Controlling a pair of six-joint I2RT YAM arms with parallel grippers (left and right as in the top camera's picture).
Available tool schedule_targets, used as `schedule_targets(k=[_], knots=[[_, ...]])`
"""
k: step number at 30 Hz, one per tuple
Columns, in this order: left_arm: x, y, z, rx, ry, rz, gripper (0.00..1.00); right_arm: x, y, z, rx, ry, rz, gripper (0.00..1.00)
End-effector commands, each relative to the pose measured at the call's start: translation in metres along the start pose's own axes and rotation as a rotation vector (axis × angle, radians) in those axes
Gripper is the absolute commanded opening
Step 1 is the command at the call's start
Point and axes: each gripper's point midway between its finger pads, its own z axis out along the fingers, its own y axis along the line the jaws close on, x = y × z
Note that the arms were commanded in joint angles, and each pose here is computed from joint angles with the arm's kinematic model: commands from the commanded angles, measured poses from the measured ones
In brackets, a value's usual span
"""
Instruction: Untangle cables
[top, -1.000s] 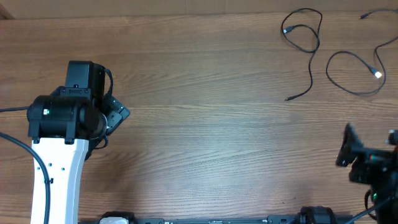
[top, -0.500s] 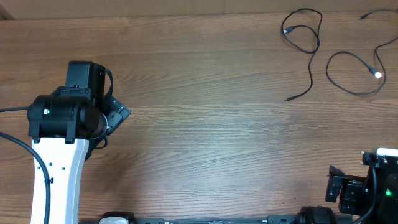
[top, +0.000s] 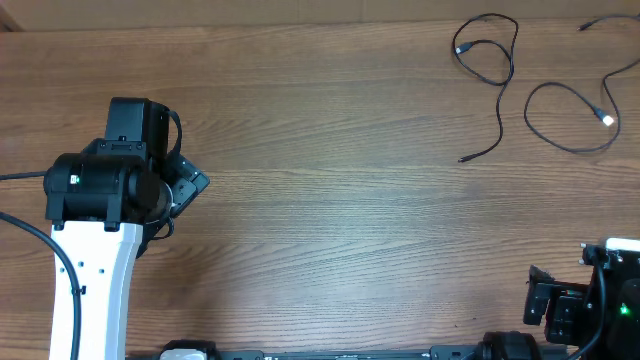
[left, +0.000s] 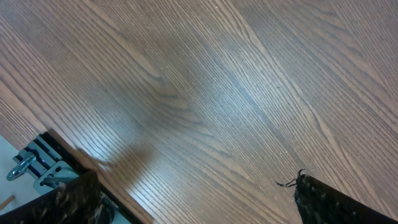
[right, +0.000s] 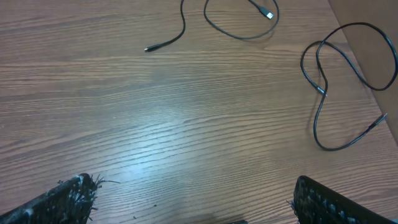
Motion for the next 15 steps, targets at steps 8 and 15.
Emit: schedule_targets(k=[8, 15], knots=[[-0.005, 0.001, -0.002, -0.003, -0.021, 0.011, 1.00, 0.001, -0.001, 0.002, 0.007, 0.006, 0.000, 1.00], [-0.005, 0.001, -0.002, -0.004, -0.020, 0.011, 1.00, -0.033, -0.002, -0.003, 0.009, -0.167, 0.033, 1.00]])
